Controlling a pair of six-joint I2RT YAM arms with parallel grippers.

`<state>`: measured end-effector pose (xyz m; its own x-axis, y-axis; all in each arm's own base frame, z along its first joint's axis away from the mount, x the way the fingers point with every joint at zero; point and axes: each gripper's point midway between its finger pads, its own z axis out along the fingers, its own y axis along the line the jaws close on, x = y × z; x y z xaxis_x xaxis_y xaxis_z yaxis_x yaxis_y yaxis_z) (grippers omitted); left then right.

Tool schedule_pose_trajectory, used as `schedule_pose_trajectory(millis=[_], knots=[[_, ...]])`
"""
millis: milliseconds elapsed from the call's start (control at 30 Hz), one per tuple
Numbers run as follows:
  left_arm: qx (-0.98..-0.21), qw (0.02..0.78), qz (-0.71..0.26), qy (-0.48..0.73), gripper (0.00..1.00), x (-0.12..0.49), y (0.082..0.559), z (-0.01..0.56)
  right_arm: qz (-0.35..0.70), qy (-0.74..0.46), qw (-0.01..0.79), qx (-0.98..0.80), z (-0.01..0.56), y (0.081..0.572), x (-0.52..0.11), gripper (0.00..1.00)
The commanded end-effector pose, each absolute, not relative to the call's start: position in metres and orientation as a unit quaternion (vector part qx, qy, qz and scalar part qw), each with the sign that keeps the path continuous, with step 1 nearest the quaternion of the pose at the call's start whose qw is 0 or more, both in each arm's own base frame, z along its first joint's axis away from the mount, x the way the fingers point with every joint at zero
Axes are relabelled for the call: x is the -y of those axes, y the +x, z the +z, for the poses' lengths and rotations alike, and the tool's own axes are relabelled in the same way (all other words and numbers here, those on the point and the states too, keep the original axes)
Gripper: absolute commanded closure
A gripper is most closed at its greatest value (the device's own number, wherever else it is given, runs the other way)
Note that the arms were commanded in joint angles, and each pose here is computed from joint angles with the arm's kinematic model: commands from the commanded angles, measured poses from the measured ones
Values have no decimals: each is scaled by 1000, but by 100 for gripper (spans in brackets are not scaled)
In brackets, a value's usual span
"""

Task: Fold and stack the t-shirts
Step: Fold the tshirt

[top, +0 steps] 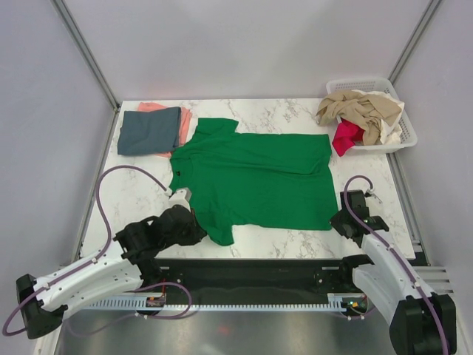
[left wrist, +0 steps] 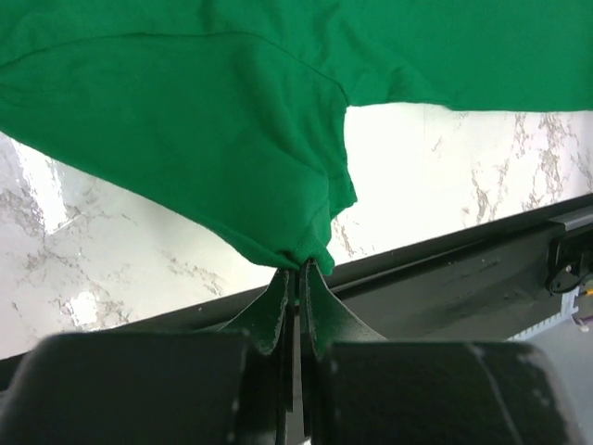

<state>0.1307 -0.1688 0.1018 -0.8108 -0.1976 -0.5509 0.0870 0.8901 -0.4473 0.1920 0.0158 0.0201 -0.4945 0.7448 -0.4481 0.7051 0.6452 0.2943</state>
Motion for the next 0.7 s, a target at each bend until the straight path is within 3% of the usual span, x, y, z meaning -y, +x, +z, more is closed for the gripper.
schedule_pose_trajectory(millis=[0, 200, 367, 667], knots=[[-916, 311, -252, -8, 98, 173, 129, 130, 52, 406, 276, -870, 31, 187, -21, 100], [-911, 306, -275, -5, 98, 165, 115, 171, 90, 400, 298, -862, 79, 185, -29, 100], [-911, 297, -286, -8, 98, 155, 102, 186, 63, 405, 333, -849, 117, 173, -12, 100], [-913, 293, -285, 5, 98, 153, 98, 202, 73, 398, 349, -845, 135, 166, -11, 100]])
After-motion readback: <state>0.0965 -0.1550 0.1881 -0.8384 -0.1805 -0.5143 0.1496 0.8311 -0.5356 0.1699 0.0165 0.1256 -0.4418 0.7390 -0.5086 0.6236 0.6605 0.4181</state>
